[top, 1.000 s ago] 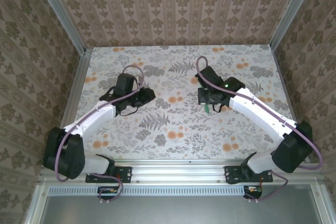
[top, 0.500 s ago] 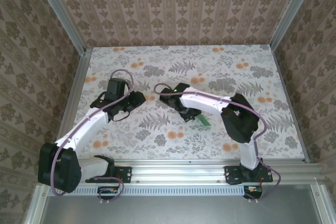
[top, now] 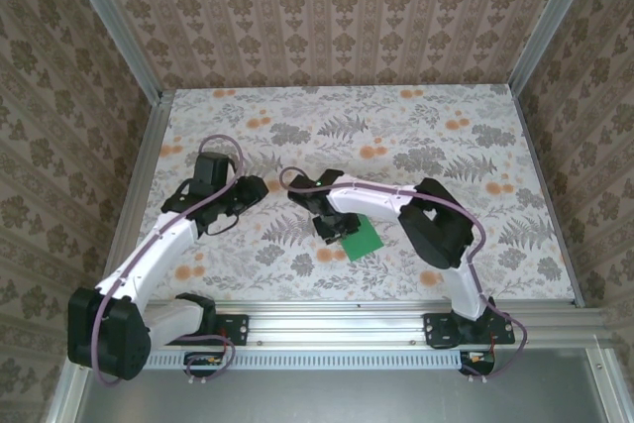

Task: Fold a paper plane with a square sheet of paper (pick it up from the middle)
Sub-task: Turn over the paper at the center of the table, then third fold the triangle at the center of the table.

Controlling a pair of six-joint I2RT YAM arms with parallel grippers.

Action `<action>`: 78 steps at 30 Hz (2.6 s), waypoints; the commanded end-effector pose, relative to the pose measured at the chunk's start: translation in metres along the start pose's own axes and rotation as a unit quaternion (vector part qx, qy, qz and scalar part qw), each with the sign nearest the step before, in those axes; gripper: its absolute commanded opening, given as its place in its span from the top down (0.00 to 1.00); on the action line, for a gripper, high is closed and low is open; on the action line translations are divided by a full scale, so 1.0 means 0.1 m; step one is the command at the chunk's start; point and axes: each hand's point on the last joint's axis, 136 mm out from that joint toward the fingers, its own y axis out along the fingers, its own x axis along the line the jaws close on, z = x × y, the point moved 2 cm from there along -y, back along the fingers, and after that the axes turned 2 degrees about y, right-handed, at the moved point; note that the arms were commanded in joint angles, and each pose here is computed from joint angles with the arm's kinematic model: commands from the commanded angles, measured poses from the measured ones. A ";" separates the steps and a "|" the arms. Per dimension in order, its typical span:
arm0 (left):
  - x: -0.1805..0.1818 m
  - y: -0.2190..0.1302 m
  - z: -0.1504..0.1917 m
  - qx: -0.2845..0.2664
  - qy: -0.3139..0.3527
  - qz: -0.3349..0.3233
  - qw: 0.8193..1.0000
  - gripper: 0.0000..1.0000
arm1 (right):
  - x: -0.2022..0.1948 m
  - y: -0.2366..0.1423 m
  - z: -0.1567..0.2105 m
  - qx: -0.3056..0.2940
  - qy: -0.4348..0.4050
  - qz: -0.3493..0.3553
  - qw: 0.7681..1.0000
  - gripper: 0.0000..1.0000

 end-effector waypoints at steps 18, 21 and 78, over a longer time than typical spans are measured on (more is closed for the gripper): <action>-0.72 1.16 0.96 0.226 0.108 0.037 0.967 0.71 | -0.84 0.00 -0.04 -0.080 0.151 -0.322 0.931 0.51; -0.75 1.30 1.03 0.241 0.106 0.037 0.964 0.71 | -0.83 0.08 -0.01 -0.071 0.143 -0.322 0.933 0.51; -0.48 1.68 1.26 0.291 0.222 -0.023 0.930 0.81 | -0.78 0.10 0.17 -0.071 0.185 -0.426 0.883 0.81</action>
